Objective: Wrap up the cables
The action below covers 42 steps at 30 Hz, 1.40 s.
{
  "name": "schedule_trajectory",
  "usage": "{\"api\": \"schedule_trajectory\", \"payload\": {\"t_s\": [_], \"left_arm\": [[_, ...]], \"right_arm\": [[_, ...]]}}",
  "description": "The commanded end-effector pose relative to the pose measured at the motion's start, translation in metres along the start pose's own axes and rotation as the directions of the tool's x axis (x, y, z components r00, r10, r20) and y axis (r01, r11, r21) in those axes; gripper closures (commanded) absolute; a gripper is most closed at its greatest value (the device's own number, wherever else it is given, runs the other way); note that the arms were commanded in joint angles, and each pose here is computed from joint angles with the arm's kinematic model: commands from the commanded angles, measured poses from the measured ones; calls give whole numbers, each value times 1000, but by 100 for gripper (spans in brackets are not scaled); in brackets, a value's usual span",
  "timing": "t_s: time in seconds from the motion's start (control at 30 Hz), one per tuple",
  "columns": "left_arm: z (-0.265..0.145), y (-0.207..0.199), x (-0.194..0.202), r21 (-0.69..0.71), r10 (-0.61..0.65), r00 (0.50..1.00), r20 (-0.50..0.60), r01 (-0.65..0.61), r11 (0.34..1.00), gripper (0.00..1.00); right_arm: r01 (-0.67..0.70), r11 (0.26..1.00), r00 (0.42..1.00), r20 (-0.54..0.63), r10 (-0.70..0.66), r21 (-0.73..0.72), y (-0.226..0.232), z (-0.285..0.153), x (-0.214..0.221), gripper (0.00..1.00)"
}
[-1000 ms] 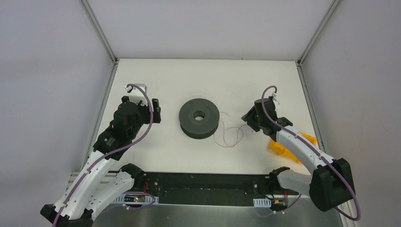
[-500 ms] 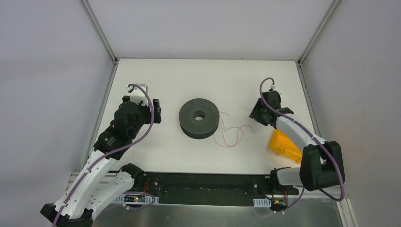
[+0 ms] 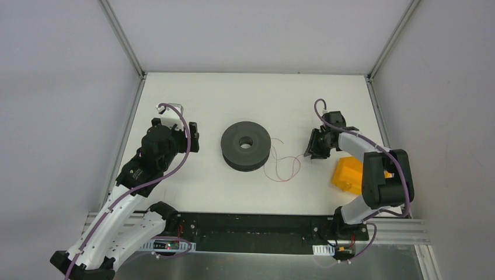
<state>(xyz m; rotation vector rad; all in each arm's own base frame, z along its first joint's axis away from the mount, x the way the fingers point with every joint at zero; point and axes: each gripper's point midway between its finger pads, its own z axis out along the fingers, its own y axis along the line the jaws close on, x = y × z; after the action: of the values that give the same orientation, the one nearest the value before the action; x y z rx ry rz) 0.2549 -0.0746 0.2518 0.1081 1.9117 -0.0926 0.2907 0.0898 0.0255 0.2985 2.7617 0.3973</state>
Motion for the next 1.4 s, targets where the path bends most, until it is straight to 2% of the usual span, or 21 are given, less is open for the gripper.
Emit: {"api": "schedule_trajectory", "payload": {"t_s": [0.0, 0.07, 0.13, 0.2, 0.27, 0.3, 0.4, 0.47, 0.5, 0.57, 0.67, 0.77, 0.83, 0.9, 1.0, 1.13, 1.27, 1.37], "left_arm": [[2, -3, -5, 12, 7, 1000, 21, -7, 1000, 18], [3, -3, -5, 13, 7, 1000, 19, -8, 1000, 18], [3, -3, -4, 14, 10, 1000, 17, -10, 1000, 18], [3, -4, -4, 18, 10, 1000, 16, -10, 1000, 18], [3, -6, -3, 26, 11, 1000, 13, -12, 1000, 19], [3, -7, -3, 31, 10, 1000, 12, -10, 999, 19], [4, -10, -3, 48, 8, 1000, 9, -8, 999, 19], [4, -14, -3, 69, 3, 1000, 5, -4, 998, 19], [3, -17, -2, 88, 0, 1000, 2, 0, 996, 19], [2, -30, -5, 157, -4, 1000, 0, 4, 988, 19], [-4, -58, -15, 298, -41, 999, -16, 44, 954, 19], [-18, -96, -30, 474, -124, 989, -75, 145, 868, 23], [-22, -115, -38, 545, -171, 978, -115, 207, 813, 26], [-20, -129, -44, 598, -178, 979, -101, 203, 775, 28], [-8, -143, -45, 653, -123, 992, 11, 86, 752, 29], [7, -173, -40, 721, 14, 988, 156, -123, 681, 29], [14, -216, -24, 759, 158, 944, 291, -328, 563, 30], [20, -243, -19, 761, 191, 910, 367, -412, 501, 30]], "right_arm": [[22, 1000, 1000, -12, -22, -13, 3, -2, -5, 66], [6, 1000, 1000, -6, -5, 21, -1, -4, -7, 79], [-19, 998, 999, 33, 17, 66, -5, -16, -15, 100], [-56, 990, 993, 115, 41, 129, -9, -41, -33, 100], [-130, 964, 963, 261, 66, 233, -19, -84, -63, 100], [-183, 946, 924, 375, 72, 268, -21, -118, -86, 100], [-296, 926, 791, 603, 100, 235, -16, -203, -123, 100], [-324, 932, 707, 696, 125, 161, -5, -245, -138, 100], [-318, 940, 687, 713, 138, 125, 2, -259, -141, 100], [-285, 957, 706, 687, 174, 50, 19, -266, -137, 100], [-237, 957, 784, 548, 290, -169, 60, -251, -109, 100], [-200, 871, 850, 363, 382, -448, 112, -235, -68, 100], [-200, 812, 872, 279, 403, -548, 134, -225, -41, 100], [-219, 763, 877, 220, 427, -608, 149, -215, -20, 100], [-231, 713, 900, 132, 415, -662, 170, -207, 6, 100], [-226, 704, 929, 70, 365, -673, 185, -209, 21, 100], [-201, 709, 941, 68, 331, -676, 190, -216, 28, 100], [-189, 703, 946, 65, 318, -685, 190, -221, 33, 100]]}}
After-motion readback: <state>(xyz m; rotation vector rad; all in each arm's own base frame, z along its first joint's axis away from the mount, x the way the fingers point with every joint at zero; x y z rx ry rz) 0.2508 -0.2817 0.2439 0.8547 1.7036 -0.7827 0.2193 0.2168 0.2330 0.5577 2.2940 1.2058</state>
